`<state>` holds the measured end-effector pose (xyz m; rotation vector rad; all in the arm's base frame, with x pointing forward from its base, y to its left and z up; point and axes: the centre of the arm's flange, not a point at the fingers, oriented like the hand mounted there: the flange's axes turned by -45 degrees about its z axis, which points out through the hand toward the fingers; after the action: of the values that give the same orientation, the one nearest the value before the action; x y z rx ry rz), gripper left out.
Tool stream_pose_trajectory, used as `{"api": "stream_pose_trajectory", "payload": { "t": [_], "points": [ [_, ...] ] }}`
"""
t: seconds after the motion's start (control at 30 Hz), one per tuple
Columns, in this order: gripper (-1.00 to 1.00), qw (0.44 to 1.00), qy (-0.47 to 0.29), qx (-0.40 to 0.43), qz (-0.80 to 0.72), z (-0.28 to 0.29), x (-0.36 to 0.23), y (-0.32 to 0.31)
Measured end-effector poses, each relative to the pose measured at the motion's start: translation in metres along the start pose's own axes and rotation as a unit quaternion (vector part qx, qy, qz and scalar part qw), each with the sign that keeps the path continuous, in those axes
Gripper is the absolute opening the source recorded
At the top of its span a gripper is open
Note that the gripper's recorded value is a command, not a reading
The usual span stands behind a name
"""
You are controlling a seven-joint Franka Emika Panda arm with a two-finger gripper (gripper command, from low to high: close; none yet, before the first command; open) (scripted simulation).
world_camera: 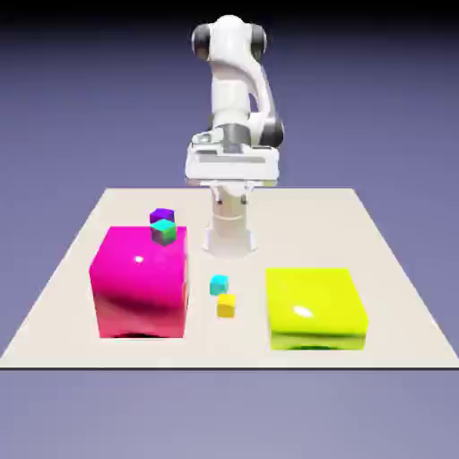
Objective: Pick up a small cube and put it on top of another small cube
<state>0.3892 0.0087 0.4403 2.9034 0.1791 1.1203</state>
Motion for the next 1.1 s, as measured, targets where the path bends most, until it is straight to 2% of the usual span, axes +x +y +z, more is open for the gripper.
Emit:
{"api": "stream_pose_trajectory", "payload": {
  "t": [0.17, 0.33, 0.5, 0.7, 1.1],
  "points": [
    [0.00, 0.983, -0.122, 0.033, -0.136, 0.048, -0.056, -0.022],
    [0.00, 0.930, -0.235, 0.064, -0.277, 0.083, -0.121, -0.042],
    [0.00, 0.842, -0.335, 0.092, -0.414, 0.103, -0.190, -0.053],
    [0.00, 0.696, -0.431, 0.115, -0.563, 0.109, -0.268, -0.050],
    [0.00, 0.696, -0.431, 0.113, -0.563, 0.152, -0.314, -0.037]
  ]
}}
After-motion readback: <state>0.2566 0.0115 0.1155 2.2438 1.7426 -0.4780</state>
